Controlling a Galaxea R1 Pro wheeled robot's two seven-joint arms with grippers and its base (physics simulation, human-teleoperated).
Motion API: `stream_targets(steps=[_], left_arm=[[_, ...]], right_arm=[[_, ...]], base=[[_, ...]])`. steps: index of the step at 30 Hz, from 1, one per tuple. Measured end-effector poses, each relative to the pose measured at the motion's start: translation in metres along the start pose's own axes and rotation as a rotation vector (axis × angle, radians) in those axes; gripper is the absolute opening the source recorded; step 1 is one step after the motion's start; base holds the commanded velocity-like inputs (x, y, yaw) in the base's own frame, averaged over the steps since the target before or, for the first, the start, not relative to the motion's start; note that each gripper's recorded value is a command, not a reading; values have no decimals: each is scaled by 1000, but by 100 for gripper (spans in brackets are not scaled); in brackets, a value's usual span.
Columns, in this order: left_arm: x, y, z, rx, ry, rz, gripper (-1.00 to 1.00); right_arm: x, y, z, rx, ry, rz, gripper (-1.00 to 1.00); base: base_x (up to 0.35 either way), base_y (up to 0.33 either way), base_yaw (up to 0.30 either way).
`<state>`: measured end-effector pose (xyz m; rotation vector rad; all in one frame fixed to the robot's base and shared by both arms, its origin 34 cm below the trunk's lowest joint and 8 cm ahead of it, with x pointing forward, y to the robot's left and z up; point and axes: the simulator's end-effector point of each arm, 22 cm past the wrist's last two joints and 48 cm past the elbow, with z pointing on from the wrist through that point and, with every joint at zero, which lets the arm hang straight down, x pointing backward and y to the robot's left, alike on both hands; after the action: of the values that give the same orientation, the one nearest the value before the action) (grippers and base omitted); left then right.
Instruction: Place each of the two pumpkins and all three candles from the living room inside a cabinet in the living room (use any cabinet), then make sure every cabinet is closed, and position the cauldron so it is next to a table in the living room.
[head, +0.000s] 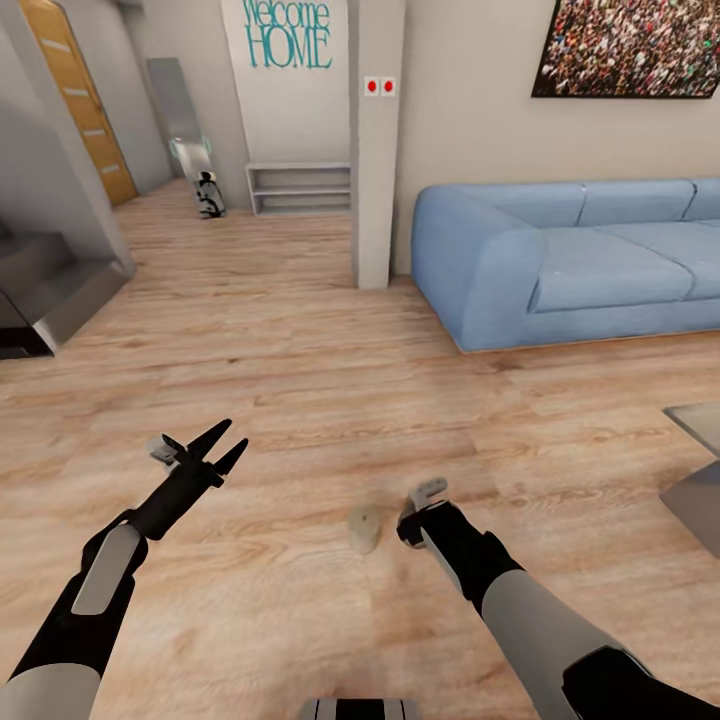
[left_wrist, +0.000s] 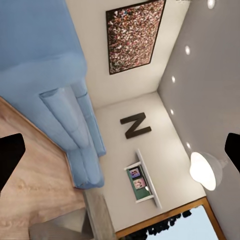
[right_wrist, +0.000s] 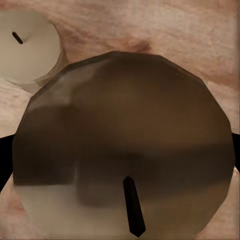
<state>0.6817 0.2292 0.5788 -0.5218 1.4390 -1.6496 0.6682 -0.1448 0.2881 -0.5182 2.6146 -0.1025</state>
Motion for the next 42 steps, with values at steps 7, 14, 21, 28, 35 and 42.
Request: stream_targets(steps=[7, 14, 21, 28, 35, 42], left_arm=[[0, 0, 0, 0, 0, 0, 100], [0, 0, 0, 0, 0, 0, 100], [0, 1, 0, -2, 1, 0, 100], [-1, 0, 0, 3, -4, -2, 100], [13, 17, 7, -66, 4, -16, 100], [44, 103, 4, -455, 28, -42, 100]], right_arm=[[0, 0, 0, 1, 0, -1, -100], [0, 0, 0, 1, 0, -2, -100], [1, -1, 0, 2, 1, -1, -100], [0, 0, 0, 1, 2, -1, -100], [-6, -7, -2, 11, -11, 4, -100], [-38, -40, -19, 34, -61, 123, -100]], base=[[332, -52, 189], [332, -94, 160], [331, -123, 7], [286, -85, 0], [12, -1, 0], [0, 0, -22]])
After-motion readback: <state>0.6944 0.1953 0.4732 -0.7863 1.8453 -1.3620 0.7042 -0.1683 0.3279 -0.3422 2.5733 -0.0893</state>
